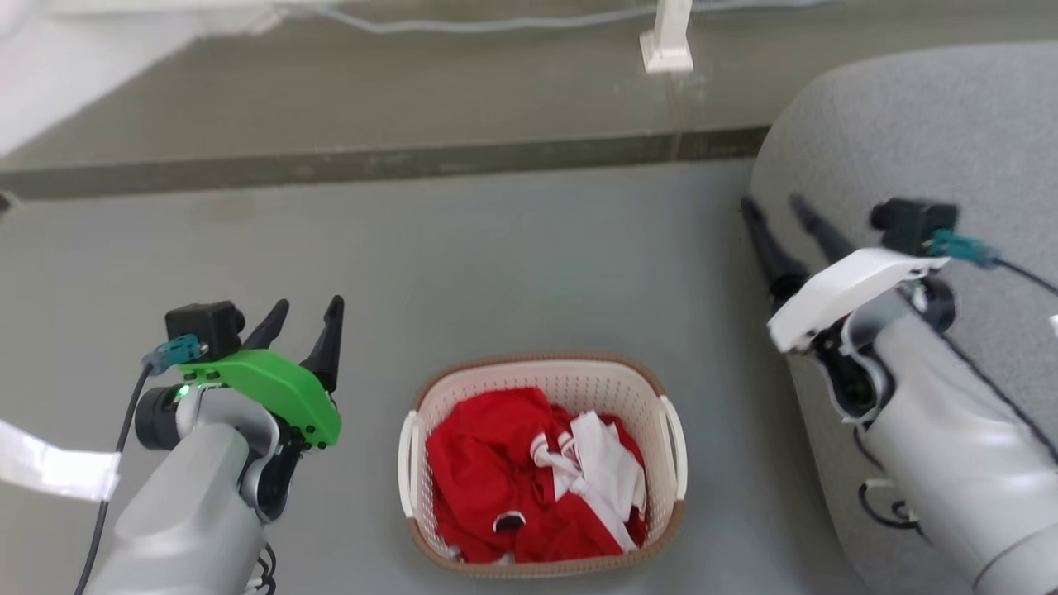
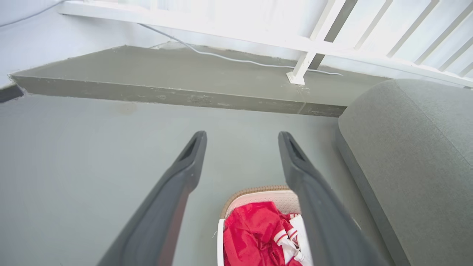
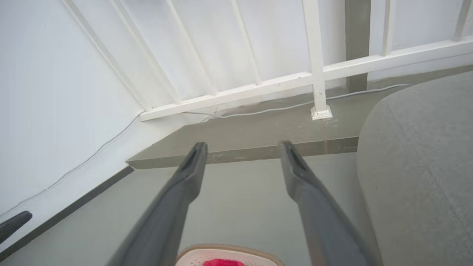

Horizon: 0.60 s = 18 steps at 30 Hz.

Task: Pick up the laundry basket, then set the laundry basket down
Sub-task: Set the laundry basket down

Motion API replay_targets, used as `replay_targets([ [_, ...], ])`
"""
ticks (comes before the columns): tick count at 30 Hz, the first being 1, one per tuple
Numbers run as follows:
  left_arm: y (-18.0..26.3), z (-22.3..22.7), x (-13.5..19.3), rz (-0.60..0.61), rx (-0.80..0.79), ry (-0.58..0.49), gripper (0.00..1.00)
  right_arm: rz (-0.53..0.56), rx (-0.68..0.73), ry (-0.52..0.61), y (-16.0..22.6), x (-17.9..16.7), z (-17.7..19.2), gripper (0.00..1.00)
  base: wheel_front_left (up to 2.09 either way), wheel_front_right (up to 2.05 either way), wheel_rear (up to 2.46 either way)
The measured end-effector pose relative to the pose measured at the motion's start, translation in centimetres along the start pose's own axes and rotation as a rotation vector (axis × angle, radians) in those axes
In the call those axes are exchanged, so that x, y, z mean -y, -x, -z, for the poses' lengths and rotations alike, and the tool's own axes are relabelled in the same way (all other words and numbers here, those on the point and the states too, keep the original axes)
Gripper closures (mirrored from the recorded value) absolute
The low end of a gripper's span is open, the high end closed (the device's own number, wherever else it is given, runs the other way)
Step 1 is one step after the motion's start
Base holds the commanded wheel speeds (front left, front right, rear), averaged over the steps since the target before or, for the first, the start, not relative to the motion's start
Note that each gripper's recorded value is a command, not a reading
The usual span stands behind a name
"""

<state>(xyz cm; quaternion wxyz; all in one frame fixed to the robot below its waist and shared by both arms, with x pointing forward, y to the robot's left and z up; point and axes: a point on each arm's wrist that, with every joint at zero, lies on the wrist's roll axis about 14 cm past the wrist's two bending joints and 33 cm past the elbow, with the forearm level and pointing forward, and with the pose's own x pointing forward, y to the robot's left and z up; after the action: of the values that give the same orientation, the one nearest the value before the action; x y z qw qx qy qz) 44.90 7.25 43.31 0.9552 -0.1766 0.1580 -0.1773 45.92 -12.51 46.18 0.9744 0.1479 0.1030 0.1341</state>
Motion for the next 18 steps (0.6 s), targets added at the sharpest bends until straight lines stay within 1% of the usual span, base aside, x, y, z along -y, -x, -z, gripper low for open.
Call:
replay_targets([
  [3, 0.9, -1.5, 0.0, -0.013, 0.054, -0.016, 0.0, 0.004, 0.09, 0.015, 0.5, 0.0, -2.9, 0.0, 0.0, 0.0, 0.0],
  [5, 1.4, -2.9, -0.1, -0.024, 0.099, -0.019, 0.0, 0.013, 0.122, 0.024, 1.2, 0.0, -3.7, 0.0, 0.0, 0.0, 0.0],
  [12, 3.3, -7.0, 0.1, -0.048, 0.255, -0.036, 0.0, 0.035, 0.158, 0.042, 3.7, -0.1, -3.5, 0.0, 0.0, 0.0, 0.0],
  [14, 3.9, -7.8, 0.0, -0.055, 0.286, -0.055, 0.0, 0.041, 0.178, 0.044, 4.1, 0.0, -3.9, 0.0, 0.0, 0.0, 0.0],
  [18, 5.2, -8.1, -0.3, -0.074, 0.323, -0.056, 0.0, 0.056, 0.21, 0.064, 5.0, 0.1, -4.4, 0.0, 0.0, 0.0, 0.0],
])
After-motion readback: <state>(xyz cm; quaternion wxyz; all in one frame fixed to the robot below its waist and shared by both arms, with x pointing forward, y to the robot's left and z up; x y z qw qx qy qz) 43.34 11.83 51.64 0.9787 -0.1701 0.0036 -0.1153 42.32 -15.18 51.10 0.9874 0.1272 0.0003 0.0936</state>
